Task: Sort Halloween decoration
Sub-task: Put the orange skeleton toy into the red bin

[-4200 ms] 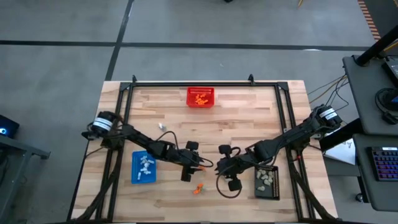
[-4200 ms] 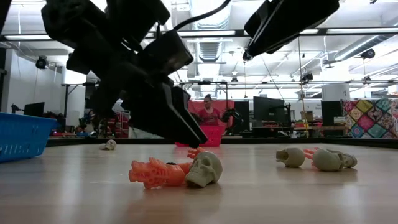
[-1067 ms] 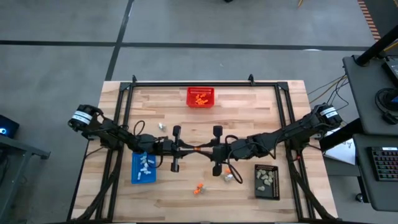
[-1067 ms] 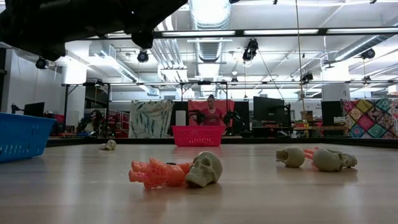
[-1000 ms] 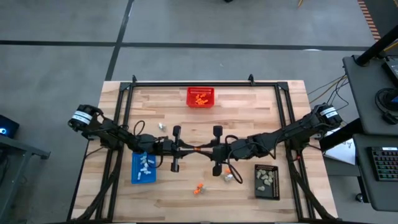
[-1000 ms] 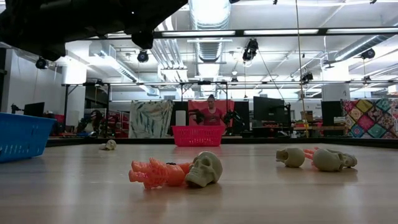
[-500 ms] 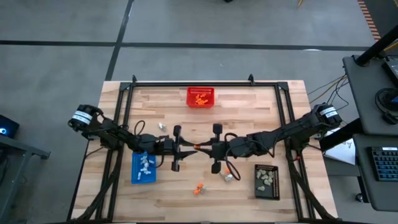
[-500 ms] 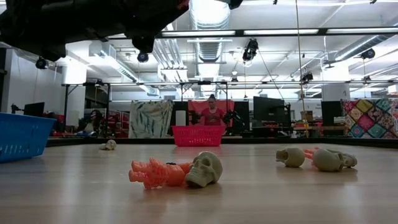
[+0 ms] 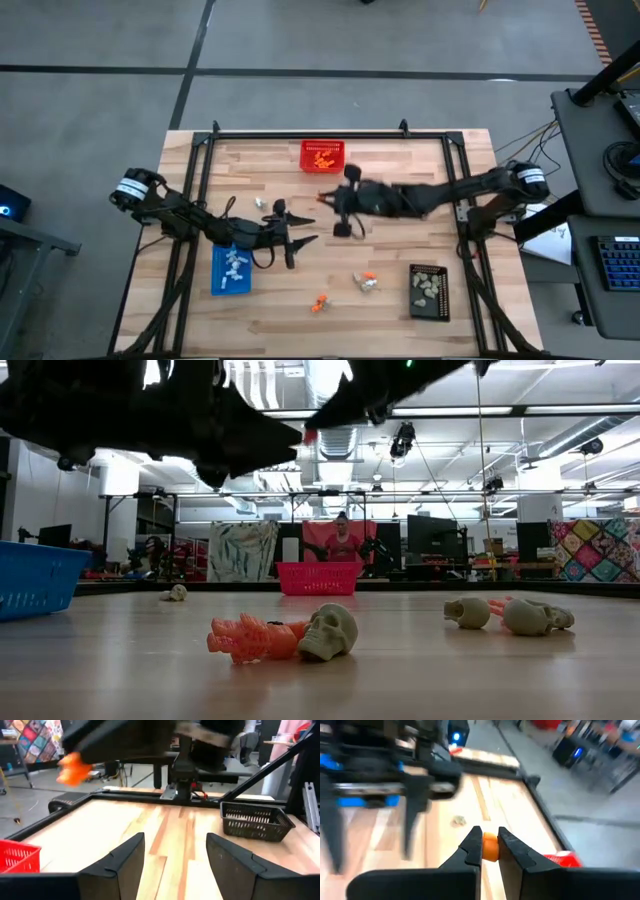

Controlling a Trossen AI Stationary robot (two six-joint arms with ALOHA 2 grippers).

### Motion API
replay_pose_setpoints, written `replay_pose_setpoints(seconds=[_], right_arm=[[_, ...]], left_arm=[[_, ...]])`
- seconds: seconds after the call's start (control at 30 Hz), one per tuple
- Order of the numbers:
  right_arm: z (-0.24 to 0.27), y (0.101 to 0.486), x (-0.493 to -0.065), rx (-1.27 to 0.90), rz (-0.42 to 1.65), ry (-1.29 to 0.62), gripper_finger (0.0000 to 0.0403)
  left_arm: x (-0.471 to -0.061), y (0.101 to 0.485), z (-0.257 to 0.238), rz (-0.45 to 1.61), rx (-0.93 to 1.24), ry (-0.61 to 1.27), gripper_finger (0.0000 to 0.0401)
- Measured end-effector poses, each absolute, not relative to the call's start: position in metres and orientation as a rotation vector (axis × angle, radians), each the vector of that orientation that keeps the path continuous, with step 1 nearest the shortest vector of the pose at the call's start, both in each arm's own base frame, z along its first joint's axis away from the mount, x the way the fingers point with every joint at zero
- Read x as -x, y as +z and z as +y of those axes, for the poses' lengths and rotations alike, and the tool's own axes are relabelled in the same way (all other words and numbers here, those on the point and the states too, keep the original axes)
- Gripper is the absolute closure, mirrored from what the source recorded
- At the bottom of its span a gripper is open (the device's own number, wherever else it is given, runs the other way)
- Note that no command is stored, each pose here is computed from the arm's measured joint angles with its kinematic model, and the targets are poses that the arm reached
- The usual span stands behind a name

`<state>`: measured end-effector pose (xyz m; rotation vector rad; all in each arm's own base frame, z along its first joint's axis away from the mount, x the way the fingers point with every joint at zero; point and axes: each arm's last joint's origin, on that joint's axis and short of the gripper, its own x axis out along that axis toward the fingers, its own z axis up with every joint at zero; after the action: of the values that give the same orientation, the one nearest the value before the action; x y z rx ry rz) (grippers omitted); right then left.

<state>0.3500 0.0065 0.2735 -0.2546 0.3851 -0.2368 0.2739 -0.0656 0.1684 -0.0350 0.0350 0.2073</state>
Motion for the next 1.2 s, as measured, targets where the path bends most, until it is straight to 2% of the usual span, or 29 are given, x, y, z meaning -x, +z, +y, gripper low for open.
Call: replay_pose_setpoints(seconds=[0.3,0.53,0.77,0.97,1.2], right_arm=[[-0.094,0.260,-0.342,0.054,0.448,-0.327,0.0379],[-0.147,0.236,-0.334,-0.055,0.498,-0.388,0.0379],[-0.173,0.204,-0.338,-0.119,0.583,-0.443,0.0379],[-0.180,0.195,-0.347,-0.116,0.604,-0.446,0.0377],[-0.182,0.197,-0.349,-0.116,0.614,-0.454,0.0342]], left_arm=[[-0.264,0.176,-0.063,0.024,0.042,0.208,0.0205],[-0.250,0.195,-0.058,0.054,0.029,0.225,0.0205],[-0.235,0.209,-0.052,0.107,0.018,0.308,0.0205],[-0.228,0.213,-0.049,0.130,0.043,0.321,0.0205],[-0.226,0.213,-0.048,0.132,0.039,0.374,0.0205]])
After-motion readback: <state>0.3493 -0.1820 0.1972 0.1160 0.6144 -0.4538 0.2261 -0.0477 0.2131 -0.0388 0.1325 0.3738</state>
